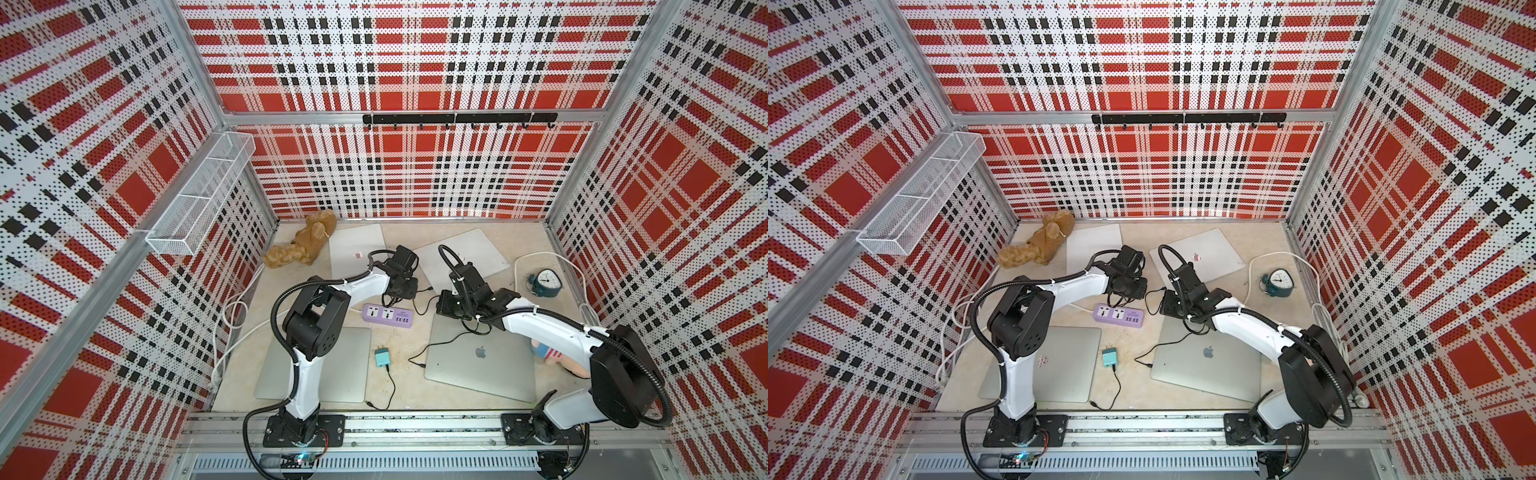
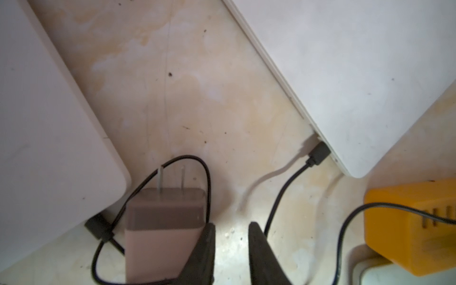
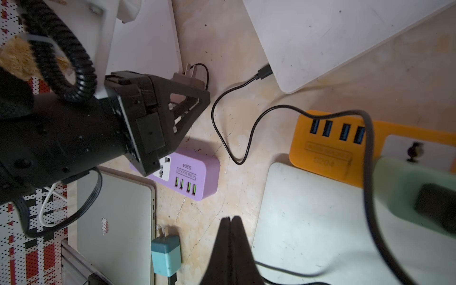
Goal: Unplug the laptop charger
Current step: Remove the charging cable from the laptop.
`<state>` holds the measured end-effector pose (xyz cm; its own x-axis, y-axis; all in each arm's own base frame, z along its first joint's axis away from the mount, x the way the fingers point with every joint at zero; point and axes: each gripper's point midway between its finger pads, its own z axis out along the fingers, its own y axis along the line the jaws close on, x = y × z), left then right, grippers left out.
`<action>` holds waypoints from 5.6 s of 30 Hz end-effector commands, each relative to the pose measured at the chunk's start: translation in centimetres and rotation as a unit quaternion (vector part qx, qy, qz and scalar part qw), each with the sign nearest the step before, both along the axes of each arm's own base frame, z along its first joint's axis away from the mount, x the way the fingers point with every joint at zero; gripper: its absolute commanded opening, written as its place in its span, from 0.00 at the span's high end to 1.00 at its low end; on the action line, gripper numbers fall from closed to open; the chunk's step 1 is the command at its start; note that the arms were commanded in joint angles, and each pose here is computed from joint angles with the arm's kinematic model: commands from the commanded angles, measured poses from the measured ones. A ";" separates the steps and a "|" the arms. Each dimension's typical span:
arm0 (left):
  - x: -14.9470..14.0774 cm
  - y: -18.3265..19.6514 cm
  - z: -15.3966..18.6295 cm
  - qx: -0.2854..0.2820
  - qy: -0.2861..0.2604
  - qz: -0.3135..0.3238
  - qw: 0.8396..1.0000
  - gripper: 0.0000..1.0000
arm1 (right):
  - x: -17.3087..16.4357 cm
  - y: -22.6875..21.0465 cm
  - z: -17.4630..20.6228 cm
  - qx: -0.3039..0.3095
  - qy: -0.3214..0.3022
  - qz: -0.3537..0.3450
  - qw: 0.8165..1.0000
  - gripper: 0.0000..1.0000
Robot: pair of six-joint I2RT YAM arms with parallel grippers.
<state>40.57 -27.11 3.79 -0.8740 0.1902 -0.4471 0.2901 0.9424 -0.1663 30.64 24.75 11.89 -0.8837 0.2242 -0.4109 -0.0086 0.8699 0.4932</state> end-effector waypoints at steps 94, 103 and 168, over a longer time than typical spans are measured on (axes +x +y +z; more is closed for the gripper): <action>-25.4 -3.6 2.9 0.071 -0.257 -0.668 0.695 0.64 | -13.3 -5.9 -6.6 0.063 0.078 -0.025 0.995 0.92; -26.0 -3.9 4.1 0.071 -0.293 -0.668 0.680 0.59 | -13.0 -5.9 -6.7 0.062 0.077 -0.027 0.995 0.92; -24.3 -4.3 -2.1 0.104 -0.169 -0.682 0.704 0.91 | -16.5 -7.0 -10.4 0.080 0.135 -0.031 0.987 0.91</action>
<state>16.16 -31.33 1.78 0.3286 0.8398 -0.4321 0.9394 -0.2434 0.2413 15.38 18.79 3.18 -0.9337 0.3208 -0.1591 0.1467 0.7481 0.6472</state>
